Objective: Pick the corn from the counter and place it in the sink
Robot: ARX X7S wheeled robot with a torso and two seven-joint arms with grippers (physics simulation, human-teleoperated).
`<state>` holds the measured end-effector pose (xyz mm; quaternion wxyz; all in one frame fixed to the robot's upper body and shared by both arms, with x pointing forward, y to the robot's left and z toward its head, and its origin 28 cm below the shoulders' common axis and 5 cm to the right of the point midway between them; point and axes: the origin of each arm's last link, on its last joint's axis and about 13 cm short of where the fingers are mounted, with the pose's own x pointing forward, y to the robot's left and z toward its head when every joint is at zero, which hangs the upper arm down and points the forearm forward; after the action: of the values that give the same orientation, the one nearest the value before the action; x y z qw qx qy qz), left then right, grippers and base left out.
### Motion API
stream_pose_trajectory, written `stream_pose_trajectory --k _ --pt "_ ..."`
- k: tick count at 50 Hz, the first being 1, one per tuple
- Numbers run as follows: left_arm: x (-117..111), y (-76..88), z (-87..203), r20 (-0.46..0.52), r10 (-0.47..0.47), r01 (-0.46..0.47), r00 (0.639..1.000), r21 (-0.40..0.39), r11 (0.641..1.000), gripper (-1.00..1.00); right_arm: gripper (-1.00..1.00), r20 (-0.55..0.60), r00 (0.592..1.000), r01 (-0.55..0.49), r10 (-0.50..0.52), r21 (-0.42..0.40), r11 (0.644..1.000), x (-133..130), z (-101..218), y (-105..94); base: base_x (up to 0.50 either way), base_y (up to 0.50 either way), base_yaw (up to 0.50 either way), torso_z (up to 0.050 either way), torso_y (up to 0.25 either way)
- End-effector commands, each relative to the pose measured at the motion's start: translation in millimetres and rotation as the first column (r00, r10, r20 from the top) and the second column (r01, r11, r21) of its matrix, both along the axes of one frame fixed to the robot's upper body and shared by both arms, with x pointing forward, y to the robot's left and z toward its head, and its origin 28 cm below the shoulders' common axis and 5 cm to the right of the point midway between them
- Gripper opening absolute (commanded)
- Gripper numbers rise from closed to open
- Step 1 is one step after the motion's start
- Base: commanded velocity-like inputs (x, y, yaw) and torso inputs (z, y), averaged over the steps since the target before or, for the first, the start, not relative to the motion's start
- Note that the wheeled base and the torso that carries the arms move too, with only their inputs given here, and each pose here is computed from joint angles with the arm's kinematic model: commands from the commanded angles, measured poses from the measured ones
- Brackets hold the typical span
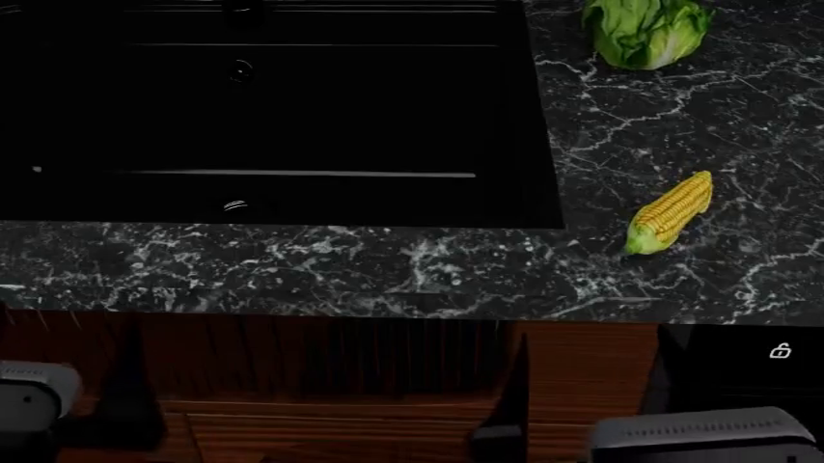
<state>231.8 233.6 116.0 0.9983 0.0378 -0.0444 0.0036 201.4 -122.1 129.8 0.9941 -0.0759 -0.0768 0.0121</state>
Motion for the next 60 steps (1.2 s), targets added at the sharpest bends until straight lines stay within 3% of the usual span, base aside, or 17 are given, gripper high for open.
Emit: stream_pose_trajectory --k 1,7,12,17,21,26,30,41,49,60 --pt "5 9.2 18 0.023 0.015 -0.015 1.000 0.013 1.000 1.00 1.00 0.043 0.997 0.061 -0.059 -0.041 0.997 -8 35 -10.6 0.00 0.00 0.00 0.000 0.000" --pt "6 12.9 22 0.042 0.029 -0.029 0.999 0.019 0.999 1.00 1.00 0.067 0.992 0.110 -0.108 -0.022 0.994 -9 56 -20.7 0.00 0.00 0.00 0.000 0.000" --pt "7 16.1 23 0.044 0.046 -0.047 0.998 0.023 0.999 1.00 1.00 0.079 0.966 0.246 -0.246 0.010 0.969 -10 69 -34.6 0.00 0.00 0.00 0.000 0.000" --pt "9 19.9 28 0.052 0.061 -0.062 0.997 0.014 0.998 1.00 1.00 0.075 0.953 0.296 -0.294 -0.020 0.955 -16 88 -44.6 0.00 0.00 0.00 0.000 0.000" --pt "11 20.7 32 0.057 0.061 -0.062 0.996 0.011 0.998 1.00 1.00 0.065 0.910 0.415 -0.410 -0.088 0.906 -15 99 -51.4 0.00 0.00 0.00 0.000 0.000" --pt "13 20.6 33 0.064 0.056 -0.056 0.996 0.012 0.998 1.00 1.00 0.020 0.913 0.409 -0.409 -0.049 0.911 -18 110 -62.4 0.00 0.00 0.00 0.000 0.000" --pt "13 20.4 33 0.068 0.052 -0.052 0.996 0.000 0.999 1.00 1.00 0.054 0.904 0.426 -0.425 -0.017 0.905 -19 120 -67.3 0.00 0.00 0.00 0.000 0.000" --pt "12 21.9 32 0.066 0.055 -0.055 0.996 -0.005 0.999 1.00 1.00 0.019 0.930 0.368 -0.367 -0.041 0.929 -18 128 -74.0 0.00 0.00 0.00 0.000 0.000" --pt "11 20.8 34 0.069 0.045 -0.045 0.997 -0.006 0.999 1.00 1.00 0.026 0.931 0.365 -0.364 -0.047 0.930 -24 147 -77.8 0.00 0.00 0.00 0.000 0.000" --pt "10 20.8 34 0.071 0.039 -0.038 0.997 -0.010 0.999 1.00 1.00 0.033 0.936 0.351 -0.350 -0.033 0.936 -26 146 -76.4 0.03 0.00 0.00 0.000 0.000"
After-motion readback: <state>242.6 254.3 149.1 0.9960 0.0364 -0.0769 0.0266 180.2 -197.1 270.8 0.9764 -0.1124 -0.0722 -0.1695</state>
